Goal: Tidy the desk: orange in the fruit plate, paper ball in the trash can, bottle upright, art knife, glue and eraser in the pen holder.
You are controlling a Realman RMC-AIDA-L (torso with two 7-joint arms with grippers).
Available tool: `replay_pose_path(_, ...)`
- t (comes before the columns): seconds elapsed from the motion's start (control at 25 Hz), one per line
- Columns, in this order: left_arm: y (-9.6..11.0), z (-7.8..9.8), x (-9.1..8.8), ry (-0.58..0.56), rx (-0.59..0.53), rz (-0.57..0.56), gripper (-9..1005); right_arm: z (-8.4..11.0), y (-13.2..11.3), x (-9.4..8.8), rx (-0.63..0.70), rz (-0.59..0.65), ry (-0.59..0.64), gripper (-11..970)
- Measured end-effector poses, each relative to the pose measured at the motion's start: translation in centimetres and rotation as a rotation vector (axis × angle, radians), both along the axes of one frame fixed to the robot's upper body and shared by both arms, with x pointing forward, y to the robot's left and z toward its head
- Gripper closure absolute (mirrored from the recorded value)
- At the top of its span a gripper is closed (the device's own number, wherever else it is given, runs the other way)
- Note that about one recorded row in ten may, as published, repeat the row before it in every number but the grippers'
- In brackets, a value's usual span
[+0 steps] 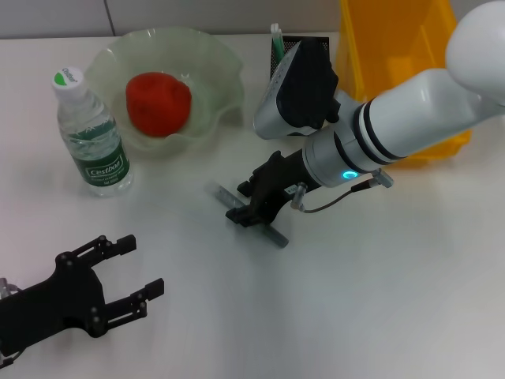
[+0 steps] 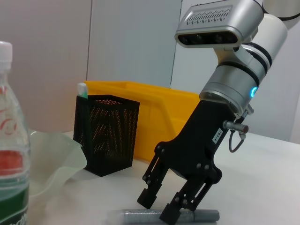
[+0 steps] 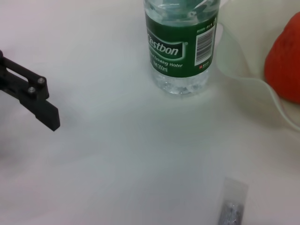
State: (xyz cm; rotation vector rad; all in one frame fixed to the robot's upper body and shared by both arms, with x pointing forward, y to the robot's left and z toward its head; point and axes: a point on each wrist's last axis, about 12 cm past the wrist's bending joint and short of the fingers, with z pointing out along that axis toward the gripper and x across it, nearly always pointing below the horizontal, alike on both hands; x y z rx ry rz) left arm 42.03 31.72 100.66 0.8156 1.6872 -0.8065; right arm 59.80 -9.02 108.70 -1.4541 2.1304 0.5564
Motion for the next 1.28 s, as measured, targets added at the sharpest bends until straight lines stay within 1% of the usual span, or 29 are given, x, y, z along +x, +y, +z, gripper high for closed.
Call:
replay_pose_path(0.56, 0.0, 0.1, 0.1, -0.006, -0.002, -0.003, 196, -0.3, -0.1, 0.0, -0.013, -0.003, -0.008, 639)
replay_pose_path(0.8, -0.1, 0.2, 0.1, -0.011, -0.008, -0.005, 197, -0.2, -0.1, 0.1, -0.006, -0.009, -0.009, 668)
replay_pose_path(0.84, -0.1, 0.2, 0.1, -0.012, -0.009, -0.004, 197, -0.1, -0.1, 0.1, 0.000, -0.011, -0.011, 810)
replay_pose_path(0.92, -0.1, 0.2, 0.1, -0.012, -0.010, -0.004, 197, 0.0, -0.1, 0.1, 0.005, -0.012, -0.013, 815)
replay_pose_path(1.12, -0.1, 0.2, 0.1, -0.012, -0.011, -0.004, 196, 1.2, -0.7, 0.5, 0.079, -0.048, -0.027, 826)
replay_pose_path(1.28, -0.1, 0.2, 0.1, -0.013, -0.012, -0.004, 196, 2.6, -2.0, 0.5, 0.204, -0.075, -0.028, 828)
